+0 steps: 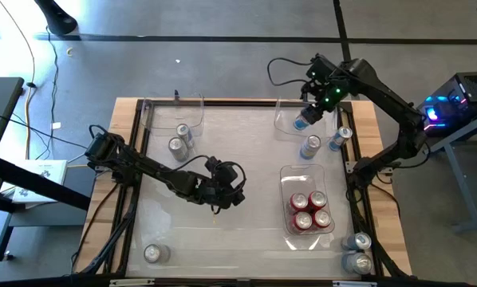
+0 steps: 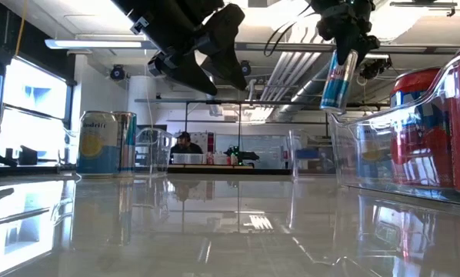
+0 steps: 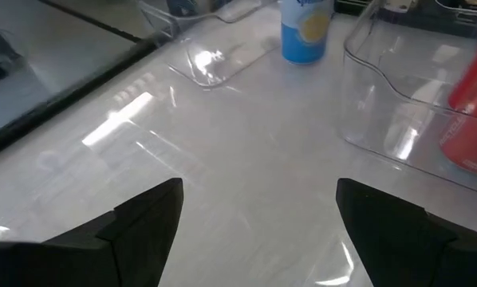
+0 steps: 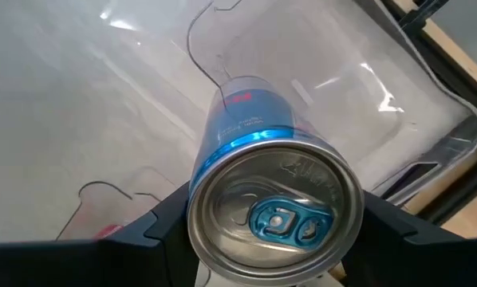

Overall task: Sort soda cans
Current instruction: Put the top right blue soda can into the top right transparent bin, then put the top blue soda can into the top right transparent bin

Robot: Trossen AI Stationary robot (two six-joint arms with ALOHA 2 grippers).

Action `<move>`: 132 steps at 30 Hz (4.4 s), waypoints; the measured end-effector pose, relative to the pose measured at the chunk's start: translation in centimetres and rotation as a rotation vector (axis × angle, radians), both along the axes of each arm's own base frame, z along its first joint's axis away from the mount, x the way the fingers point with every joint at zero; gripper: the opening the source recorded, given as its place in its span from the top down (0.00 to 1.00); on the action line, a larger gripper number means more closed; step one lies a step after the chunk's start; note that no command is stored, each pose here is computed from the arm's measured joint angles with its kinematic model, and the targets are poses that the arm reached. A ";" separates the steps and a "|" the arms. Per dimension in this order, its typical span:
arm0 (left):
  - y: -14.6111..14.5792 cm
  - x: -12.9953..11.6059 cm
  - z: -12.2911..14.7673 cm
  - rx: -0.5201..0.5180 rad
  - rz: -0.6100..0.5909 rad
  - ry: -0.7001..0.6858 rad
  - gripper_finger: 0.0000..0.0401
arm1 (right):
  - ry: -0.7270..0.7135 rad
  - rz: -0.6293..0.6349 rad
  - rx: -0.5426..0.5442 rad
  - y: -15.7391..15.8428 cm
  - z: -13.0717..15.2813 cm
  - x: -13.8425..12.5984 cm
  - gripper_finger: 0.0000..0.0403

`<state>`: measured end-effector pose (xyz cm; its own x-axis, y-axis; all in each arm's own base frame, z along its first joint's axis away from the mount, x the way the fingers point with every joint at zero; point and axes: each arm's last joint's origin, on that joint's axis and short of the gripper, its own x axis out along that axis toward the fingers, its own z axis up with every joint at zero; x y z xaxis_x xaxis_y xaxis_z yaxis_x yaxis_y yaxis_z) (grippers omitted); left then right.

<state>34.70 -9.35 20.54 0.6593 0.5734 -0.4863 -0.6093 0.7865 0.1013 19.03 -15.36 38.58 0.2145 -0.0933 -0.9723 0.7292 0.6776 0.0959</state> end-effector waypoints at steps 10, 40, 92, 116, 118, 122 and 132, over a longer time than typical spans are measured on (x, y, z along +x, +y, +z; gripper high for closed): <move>3.6 2.0 -0.4 -0.044 -0.107 0.041 0.19 | 0.095 -0.097 -0.061 -2.8 -1.7 1.0 0.47; 19.8 13.0 -5.5 -0.090 -0.263 -0.340 0.33 | 0.223 -0.118 -0.136 -7.2 -4.7 1.8 0.47; 7.5 9.7 -1.4 0.015 -0.048 0.181 0.33 | 0.115 -0.095 -0.014 -12.4 -12.9 7.3 0.31; 5.3 9.5 -1.4 0.028 -0.075 0.176 0.33 | 0.077 -0.050 -0.231 -7.5 -3.7 2.8 0.27; 5.0 9.4 -1.4 0.034 -0.070 0.172 0.33 | 0.081 -0.044 -0.251 -5.4 -1.9 1.6 0.27; 4.6 9.4 -1.3 0.038 -0.064 0.165 0.33 | 0.119 -0.063 -0.225 -1.4 0.4 -0.9 0.27; 4.5 8.9 -2.5 0.034 -0.058 0.172 0.33 | 0.210 -0.182 -0.159 2.7 -2.7 -6.2 0.27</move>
